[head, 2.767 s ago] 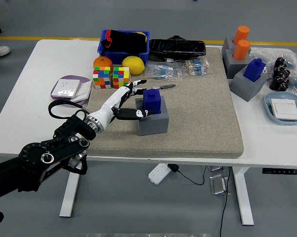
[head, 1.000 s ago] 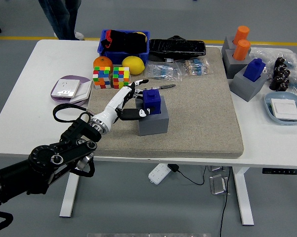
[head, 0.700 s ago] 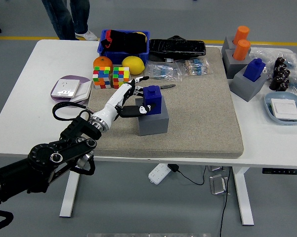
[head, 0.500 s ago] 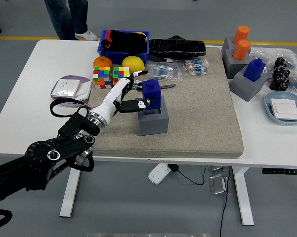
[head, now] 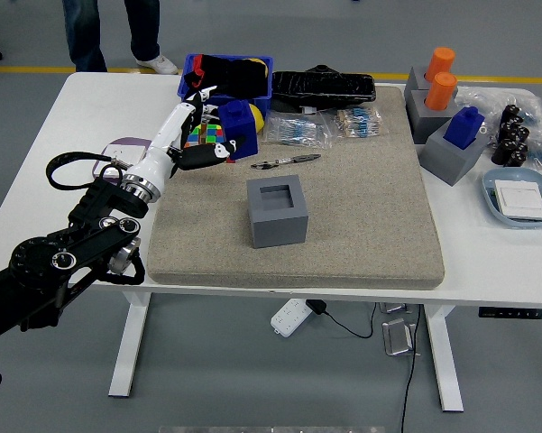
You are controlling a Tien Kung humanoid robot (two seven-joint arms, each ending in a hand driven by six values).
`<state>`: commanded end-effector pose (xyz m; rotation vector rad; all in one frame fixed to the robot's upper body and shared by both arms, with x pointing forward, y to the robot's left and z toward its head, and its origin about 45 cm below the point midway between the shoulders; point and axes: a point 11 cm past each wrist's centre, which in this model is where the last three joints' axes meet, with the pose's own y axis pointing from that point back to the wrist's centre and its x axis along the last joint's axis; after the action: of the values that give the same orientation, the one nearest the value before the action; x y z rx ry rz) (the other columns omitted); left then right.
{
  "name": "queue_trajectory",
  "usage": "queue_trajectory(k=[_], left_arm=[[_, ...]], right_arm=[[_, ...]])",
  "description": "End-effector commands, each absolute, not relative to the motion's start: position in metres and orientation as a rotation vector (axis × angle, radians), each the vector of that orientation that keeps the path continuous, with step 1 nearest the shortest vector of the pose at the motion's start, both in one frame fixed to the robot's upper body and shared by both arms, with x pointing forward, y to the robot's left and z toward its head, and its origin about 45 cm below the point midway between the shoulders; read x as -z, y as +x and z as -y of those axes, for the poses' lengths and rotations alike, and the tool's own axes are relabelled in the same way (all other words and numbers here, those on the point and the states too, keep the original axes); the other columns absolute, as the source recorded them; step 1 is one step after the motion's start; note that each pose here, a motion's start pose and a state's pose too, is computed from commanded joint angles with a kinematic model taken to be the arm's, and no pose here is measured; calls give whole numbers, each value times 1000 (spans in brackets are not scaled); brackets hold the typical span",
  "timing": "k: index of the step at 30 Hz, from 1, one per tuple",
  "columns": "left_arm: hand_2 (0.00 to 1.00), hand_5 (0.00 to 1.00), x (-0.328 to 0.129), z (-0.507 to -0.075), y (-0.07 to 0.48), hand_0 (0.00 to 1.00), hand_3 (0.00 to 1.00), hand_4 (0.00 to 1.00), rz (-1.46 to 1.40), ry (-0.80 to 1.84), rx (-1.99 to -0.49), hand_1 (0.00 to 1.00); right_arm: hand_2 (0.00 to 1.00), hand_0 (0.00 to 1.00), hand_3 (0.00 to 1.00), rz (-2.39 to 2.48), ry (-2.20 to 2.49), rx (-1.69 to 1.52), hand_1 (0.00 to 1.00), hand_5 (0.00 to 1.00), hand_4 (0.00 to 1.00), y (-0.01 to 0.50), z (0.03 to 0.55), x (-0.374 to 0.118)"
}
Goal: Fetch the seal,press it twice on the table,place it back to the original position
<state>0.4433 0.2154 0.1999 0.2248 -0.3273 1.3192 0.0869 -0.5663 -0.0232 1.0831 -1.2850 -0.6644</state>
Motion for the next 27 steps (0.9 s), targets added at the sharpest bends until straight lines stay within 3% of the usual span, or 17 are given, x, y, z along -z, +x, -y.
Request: queue_trajectory(k=[15,27], left_arm=[[482,2,-151,-270,435,869,893,688,287,348,-1469,526],[476,2,-113,-272,411,868,892,688,207,337,-1553,545]], right_arm=[[732,828,696,1283,1086,665,737,588,789,87,565,24],[732,828,696,1279,1089,659,737,588,790,88,565,24]])
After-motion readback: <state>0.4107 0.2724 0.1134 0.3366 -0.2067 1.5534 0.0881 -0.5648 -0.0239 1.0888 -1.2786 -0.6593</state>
